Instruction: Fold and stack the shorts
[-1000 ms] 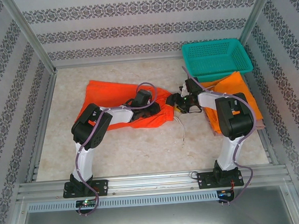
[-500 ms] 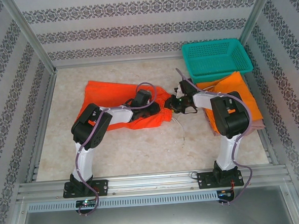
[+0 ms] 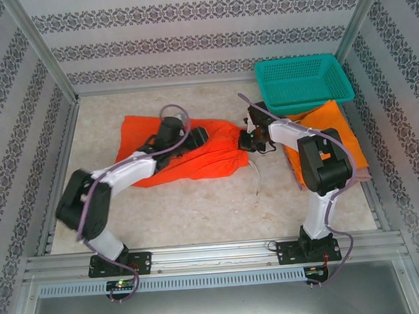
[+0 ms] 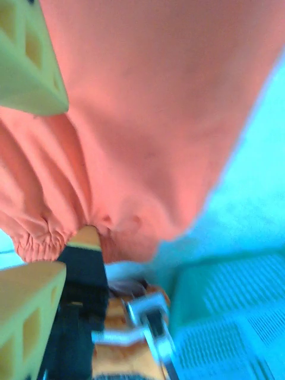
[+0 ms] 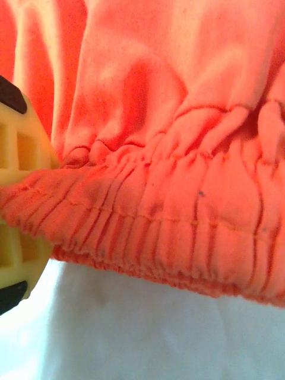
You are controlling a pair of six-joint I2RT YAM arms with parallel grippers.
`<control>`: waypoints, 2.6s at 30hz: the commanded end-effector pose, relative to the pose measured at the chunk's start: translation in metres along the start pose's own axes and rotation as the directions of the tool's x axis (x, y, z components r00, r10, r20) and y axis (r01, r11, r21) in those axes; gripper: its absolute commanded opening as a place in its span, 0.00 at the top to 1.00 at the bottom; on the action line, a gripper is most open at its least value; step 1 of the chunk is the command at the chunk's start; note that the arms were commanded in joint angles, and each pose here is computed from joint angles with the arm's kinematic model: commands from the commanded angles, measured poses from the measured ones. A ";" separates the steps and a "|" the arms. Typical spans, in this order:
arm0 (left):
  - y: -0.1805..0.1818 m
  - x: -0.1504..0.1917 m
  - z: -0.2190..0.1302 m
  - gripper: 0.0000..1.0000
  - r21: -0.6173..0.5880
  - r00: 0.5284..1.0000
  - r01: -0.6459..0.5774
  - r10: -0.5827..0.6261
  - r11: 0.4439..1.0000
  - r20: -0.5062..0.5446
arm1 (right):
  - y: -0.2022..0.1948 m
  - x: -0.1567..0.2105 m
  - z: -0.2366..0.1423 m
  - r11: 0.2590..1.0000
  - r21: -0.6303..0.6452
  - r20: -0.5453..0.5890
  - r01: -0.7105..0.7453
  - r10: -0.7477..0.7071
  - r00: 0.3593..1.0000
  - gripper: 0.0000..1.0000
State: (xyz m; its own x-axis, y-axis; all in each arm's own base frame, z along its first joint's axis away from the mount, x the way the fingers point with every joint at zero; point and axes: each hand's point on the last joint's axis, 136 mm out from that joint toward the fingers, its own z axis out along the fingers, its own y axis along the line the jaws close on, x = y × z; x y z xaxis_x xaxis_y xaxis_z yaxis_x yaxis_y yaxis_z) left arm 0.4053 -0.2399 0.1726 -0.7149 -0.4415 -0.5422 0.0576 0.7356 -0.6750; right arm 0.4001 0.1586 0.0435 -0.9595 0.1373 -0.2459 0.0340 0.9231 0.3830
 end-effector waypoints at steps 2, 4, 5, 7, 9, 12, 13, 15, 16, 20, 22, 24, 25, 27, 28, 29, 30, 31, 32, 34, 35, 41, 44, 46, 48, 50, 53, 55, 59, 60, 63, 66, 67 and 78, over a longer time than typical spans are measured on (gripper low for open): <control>0.017 -0.019 -0.049 0.20 -0.044 0.996 -0.028 0.032 0.999 0.084 | -0.020 -0.002 -0.060 0.974 0.194 -0.008 0.120 -0.121 0.993 1.00; 0.028 -0.023 -0.067 0.16 -0.055 0.993 -0.018 0.024 0.998 0.112 | -0.021 -0.007 -0.085 0.959 0.240 -0.006 0.149 -0.152 0.988 1.00; 0.033 -0.023 -0.074 0.15 -0.057 0.992 -0.015 0.021 0.998 0.121 | -0.023 -0.009 -0.095 0.951 0.263 -0.013 0.163 -0.166 0.986 1.00; 0.043 -0.022 -0.086 0.13 -0.067 0.990 -0.004 0.014 0.998 0.139 | -0.024 -0.013 -0.119 0.927 0.316 -0.028 0.202 -0.203 0.979 1.00; 0.050 -0.019 -0.095 0.12 -0.071 0.988 0.004 0.007 0.997 0.152 | -0.027 -0.019 -0.141 0.898 0.369 -0.047 0.241 -0.241 0.969 1.00; 0.057 -0.014 -0.102 0.10 -0.069 0.987 0.014 -0.003 0.998 0.159 | -0.032 -0.026 -0.172 0.859 0.432 -0.054 0.275 -0.280 0.959 1.00; 0.059 -0.012 -0.103 0.10 -0.067 0.987 0.016 -0.006 0.998 0.158 | -0.034 -0.029 -0.182 0.847 0.452 -0.053 0.278 -0.286 0.957 1.00; 0.062 -0.008 -0.105 0.09 -0.063 0.988 0.024 -0.014 0.998 0.152 | -0.039 -0.034 -0.200 0.820 0.497 -0.053 0.284 -0.299 0.953 1.00; 0.063 -0.006 -0.105 0.09 -0.059 0.989 0.029 -0.020 0.998 0.149 | -0.041 -0.037 -0.209 0.804 0.523 -0.052 0.285 -0.304 0.951 1.00; 0.068 0.001 -0.103 0.08 -0.049 0.990 0.041 -0.034 0.998 0.134 | -0.034 -0.046 -0.232 0.783 0.562 -0.024 0.266 -0.306 0.952 1.00; 0.070 0.004 -0.102 0.08 -0.045 0.991 0.048 -0.042 0.998 0.129 | -0.023 -0.050 -0.235 0.776 0.570 -0.011 0.272 -0.324 0.946 1.00; 0.071 0.007 -0.101 0.07 -0.040 0.991 0.054 -0.049 0.998 0.123 | -0.011 -0.052 -0.234 0.761 0.582 -0.011 0.286 -0.345 0.939 1.00; 0.073 0.008 -0.100 0.07 -0.042 0.991 0.056 -0.050 0.998 0.121 | -0.005 -0.053 -0.233 0.754 0.588 -0.015 0.292 -0.351 0.936 1.00; 0.076 0.011 -0.100 0.07 -0.045 0.992 0.060 -0.054 0.997 0.114 | 0.007 -0.055 -0.227 0.741 0.599 -0.030 0.303 -0.358 0.933 1.00; 0.077 0.013 -0.099 0.07 -0.048 0.992 0.062 -0.056 0.997 0.111 | 0.014 -0.055 -0.223 0.736 0.602 -0.039 0.309 -0.360 0.932 1.00; 0.078 0.014 -0.099 0.06 -0.049 0.992 0.064 -0.058 0.997 0.108 | 0.022 -0.058 -0.220 0.735 0.604 -0.035 0.309 -0.363 0.931 1.00; 0.079 0.015 -0.099 0.06 -0.051 0.993 0.064 -0.059 0.997 0.106 | 0.028 -0.058 -0.217 0.733 0.606 -0.038 0.310 -0.362 0.931 1.00; 0.081 0.016 -0.099 0.06 -0.054 0.993 0.065 -0.059 0.996 0.105 | 0.036 -0.058 -0.212 0.733 0.604 -0.042 0.314 -0.365 0.930 1.00; 0.082 0.018 -0.098 0.06 -0.055 0.993 0.066 -0.060 0.996 0.102 | 0.045 -0.059 -0.207 0.735 0.601 -0.040 0.314 -0.365 0.930 1.00; 0.085 0.019 -0.097 0.06 -0.059 0.993 0.070 -0.064 0.996 0.100 | 0.063 -0.058 -0.196 0.740 0.593 -0.034 0.318 -0.371 0.928 1.00; 0.086 0.021 -0.097 0.06 -0.061 0.993 0.073 -0.067 0.995 0.097 | 0.075 -0.057 -0.188 0.749 0.578 -0.029 0.323 -0.377 0.926 1.00; 0.090 0.025 -0.092 0.06 -0.062 0.992 0.094 -0.088 0.994 0.088 | 0.149 -0.040 -0.123 0.827 0.433 -0.009 0.360 -0.395 0.919 0.77; 0.088 0.022 -0.094 0.06 -0.047 0.990 0.106 -0.101 0.993 0.101 | 0.210 -0.020 -0.093 0.918 0.147 -0.014 0.368 -0.370 0.929 0.41; 0.084 0.017 -0.099 0.05 -0.031 0.987 0.108 -0.103 0.994 0.123 | 0.246 -0.016 -0.100 0.933 -0.016 0.026 0.359 -0.359 0.933 0.22; 0.082 0.012 -0.104 0.05 -0.020 0.983 0.117 -0.113 0.993 0.145 | 0.262 -0.023 -0.121 0.935 -0.096 0.087 0.341 -0.334 0.939 0.18; 0.076 0.006 -0.110 0.03 -0.001 0.980 0.122 -0.120 0.993 0.160 | 0.265 -0.029 -0.143 0.932 -0.142 0.138 0.333 -0.315 0.939 0.14; 0.067 0.003 -0.110 0.02 0.032 0.978 0.139 -0.143 0.990 0.150 | 0.248 -0.030 -0.153 0.938 -0.142 0.160 0.316 -0.293 0.943 0.13; 0.059 0.002 -0.107 0.02 0.064 0.979 0.151 -0.158 0.986 0.127 | 0.232 -0.026 -0.145 0.947 -0.145 0.144 0.285 -0.265 0.953 0.13; 0.052 0.000 -0.091 0.03 0.086 0.983 0.164 -0.170 0.983 0.073 | 0.202 -0.008 -0.108 0.961 -0.210 0.096 0.178 -0.161 0.982 0.13; 0.054 0.000 -0.085 0.03 0.069 0.984 0.162 -0.166 0.984 0.065 | 0.196 -0.005 -0.101 0.963 -0.215 0.093 0.160 -0.143 0.985 0.13; 0.072 -0.004 -0.066 0.06 0.005 0.980 0.197 -0.197 0.980 0.034 | 0.174 0.002 -0.078 0.977 -0.150 0.072 0.150 -0.141 0.987 0.14; 0.085 -0.010 -0.044 0.12 -0.004 0.972 0.235 -0.235 0.972 0.007 | 0.162 0.007 -0.059 0.979 -0.063 0.050 0.194 -0.191 0.980 0.15; 0.089 -0.012 -0.036 0.14 -0.011 0.970 0.243 -0.243 0.970 -0.004 | 0.159 0.008 -0.052 0.977 -0.033 0.043 0.208 -0.207 0.977 0.15; 0.128 -0.020 -0.002 0.26 -0.039 0.941 0.336 -0.337 0.941 -0.018 | 0.171 0.060 0.033 0.959 -0.057 -0.133 0.279 -0.284 0.950 0.20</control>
State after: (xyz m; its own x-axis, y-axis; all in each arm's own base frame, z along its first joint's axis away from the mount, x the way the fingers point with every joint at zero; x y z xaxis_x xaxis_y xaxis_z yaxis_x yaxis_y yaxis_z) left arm 0.4135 -0.1380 0.0755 -0.7333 -0.6367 -0.2386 -0.2718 0.5962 -0.7554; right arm 0.3654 0.3223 0.0754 -0.9616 -0.1395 -0.2364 -0.2131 0.9222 0.3226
